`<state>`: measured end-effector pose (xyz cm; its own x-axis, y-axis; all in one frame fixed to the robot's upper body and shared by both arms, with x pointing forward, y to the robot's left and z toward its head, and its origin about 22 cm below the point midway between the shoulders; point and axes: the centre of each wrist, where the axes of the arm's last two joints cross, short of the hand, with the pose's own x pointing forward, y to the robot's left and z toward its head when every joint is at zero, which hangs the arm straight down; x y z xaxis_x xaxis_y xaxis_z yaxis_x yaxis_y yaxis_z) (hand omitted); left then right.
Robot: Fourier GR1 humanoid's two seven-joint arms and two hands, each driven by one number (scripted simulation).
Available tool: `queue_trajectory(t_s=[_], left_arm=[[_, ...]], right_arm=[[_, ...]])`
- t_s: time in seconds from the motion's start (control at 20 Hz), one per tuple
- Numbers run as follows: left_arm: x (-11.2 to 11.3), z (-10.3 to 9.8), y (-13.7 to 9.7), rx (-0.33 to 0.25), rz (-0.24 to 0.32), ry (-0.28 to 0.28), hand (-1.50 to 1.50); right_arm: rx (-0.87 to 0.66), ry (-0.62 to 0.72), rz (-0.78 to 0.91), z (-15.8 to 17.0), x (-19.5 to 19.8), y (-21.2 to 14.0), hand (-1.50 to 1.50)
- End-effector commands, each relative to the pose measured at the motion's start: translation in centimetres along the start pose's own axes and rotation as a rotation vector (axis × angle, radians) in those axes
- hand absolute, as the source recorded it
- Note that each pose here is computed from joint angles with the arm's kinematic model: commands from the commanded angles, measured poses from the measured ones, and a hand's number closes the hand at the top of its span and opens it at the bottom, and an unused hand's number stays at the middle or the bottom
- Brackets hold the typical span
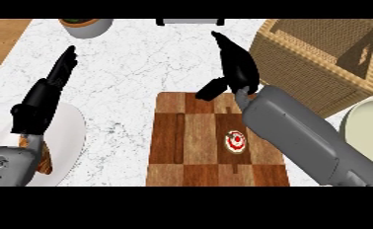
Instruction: Pick the cupcake from the cutting board and place it in the basket
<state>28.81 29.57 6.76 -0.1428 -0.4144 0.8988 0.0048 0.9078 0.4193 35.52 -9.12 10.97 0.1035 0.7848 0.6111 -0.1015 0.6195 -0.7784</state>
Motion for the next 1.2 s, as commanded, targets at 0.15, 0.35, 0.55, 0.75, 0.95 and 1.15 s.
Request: queue_trajectory(t_s=[0.15, 0.35, 0.55, 0.75, 0.95, 1.15], left_arm=[[0.0, 0.2, 0.1, 0.01, 0.009, 0.003, 0.0], [-1.1, 0.7, 0.6, 0.026, 0.007, 0.013, 0.0], [-0.1, -0.3, 0.7, 0.031, 0.005, -0.015, 0.0], [0.7, 0.1, 1.5, 0.012, 0.006, -0.019, 0.0], [-0.4, 0.9, 1.0, -0.002, 0.015, -0.025, 0.0], [0.6, 0.0, 0.5, 0.018, 0.008, -0.035, 0.0]], right_arm=[[0.3, 0.155, 0.327, 1.7, 6.8, -4.7, -1.5], [0.4, 0.218, 0.381, 3.5, 8.6, -6.9, -1.5], [0.418, 0.274, 0.376, 3.9, 7.7, -8.8, -1.5], [0.453, 0.301, 0.371, 4.1, 6.0, -9.3, -1.5], [0.48, 0.325, 0.38, 3.9, 5.5, -8.1, -1.5], [0.533, 0.349, 0.442, 4.1, 5.0, -6.3, -1.5]])
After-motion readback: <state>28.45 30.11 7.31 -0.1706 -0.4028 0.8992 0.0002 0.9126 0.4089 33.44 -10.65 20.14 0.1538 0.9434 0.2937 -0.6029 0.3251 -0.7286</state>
